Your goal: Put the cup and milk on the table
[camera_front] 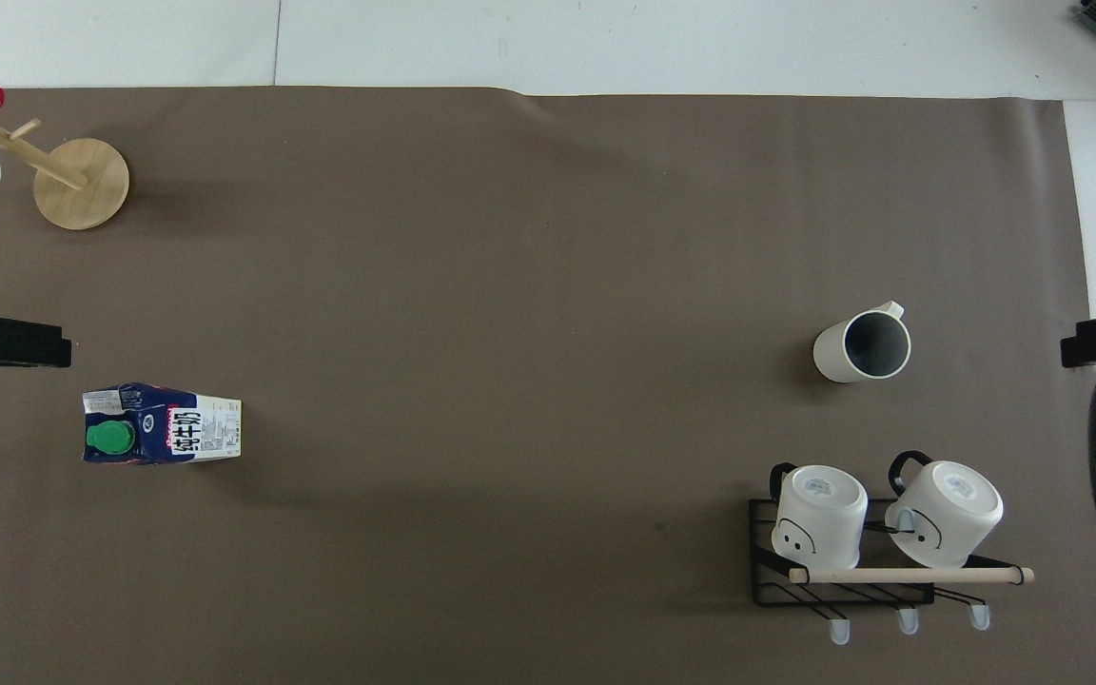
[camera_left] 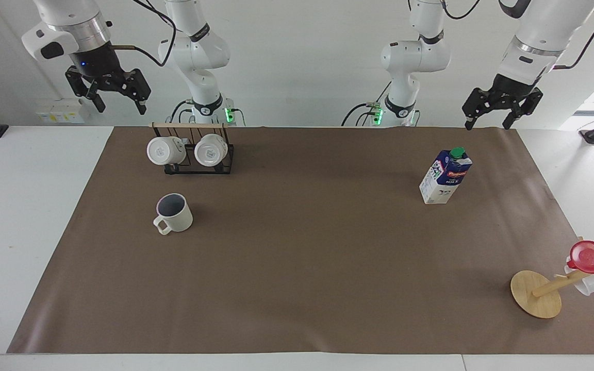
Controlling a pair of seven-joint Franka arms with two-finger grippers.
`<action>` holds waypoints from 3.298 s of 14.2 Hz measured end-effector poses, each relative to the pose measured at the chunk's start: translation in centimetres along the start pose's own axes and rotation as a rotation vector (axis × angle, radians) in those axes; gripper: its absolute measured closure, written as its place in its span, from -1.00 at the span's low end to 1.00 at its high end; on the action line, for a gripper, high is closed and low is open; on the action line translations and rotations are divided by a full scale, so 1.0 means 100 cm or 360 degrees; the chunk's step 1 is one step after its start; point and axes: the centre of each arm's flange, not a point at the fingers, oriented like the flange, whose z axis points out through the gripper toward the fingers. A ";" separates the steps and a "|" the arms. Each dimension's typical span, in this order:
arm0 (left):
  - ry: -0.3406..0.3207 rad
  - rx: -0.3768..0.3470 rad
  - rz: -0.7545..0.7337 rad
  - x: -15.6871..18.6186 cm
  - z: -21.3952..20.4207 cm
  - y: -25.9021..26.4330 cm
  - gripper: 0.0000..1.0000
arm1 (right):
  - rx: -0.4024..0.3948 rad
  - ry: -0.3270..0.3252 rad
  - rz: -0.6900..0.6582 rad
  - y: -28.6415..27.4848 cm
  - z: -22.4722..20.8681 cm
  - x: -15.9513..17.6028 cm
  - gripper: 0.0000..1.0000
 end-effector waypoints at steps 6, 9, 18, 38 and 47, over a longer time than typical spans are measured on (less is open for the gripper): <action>0.0000 0.0000 0.0000 0.000 0.000 0.000 -1.00 | -0.0002 -0.0008 -0.0015 -0.005 0.004 0.002 -1.00; 0.0000 0.0000 0.0000 0.000 0.000 0.000 -1.00 | -0.0002 0.0005 -0.0025 -0.013 0.015 0.007 -1.00; 0.0000 0.0000 0.0000 0.000 0.000 0.000 -1.00 | 0.0000 0.0023 -0.0015 -0.036 0.097 0.024 -1.00; 0.0000 0.0000 0.0000 0.000 0.000 0.000 -1.00 | -0.0015 0.0008 -0.0027 -0.063 0.338 0.049 -1.00; 0.0000 0.0000 -0.0001 0.000 0.000 0.000 -1.00 | -0.0008 0.0073 -0.0006 -0.064 0.350 0.056 -1.00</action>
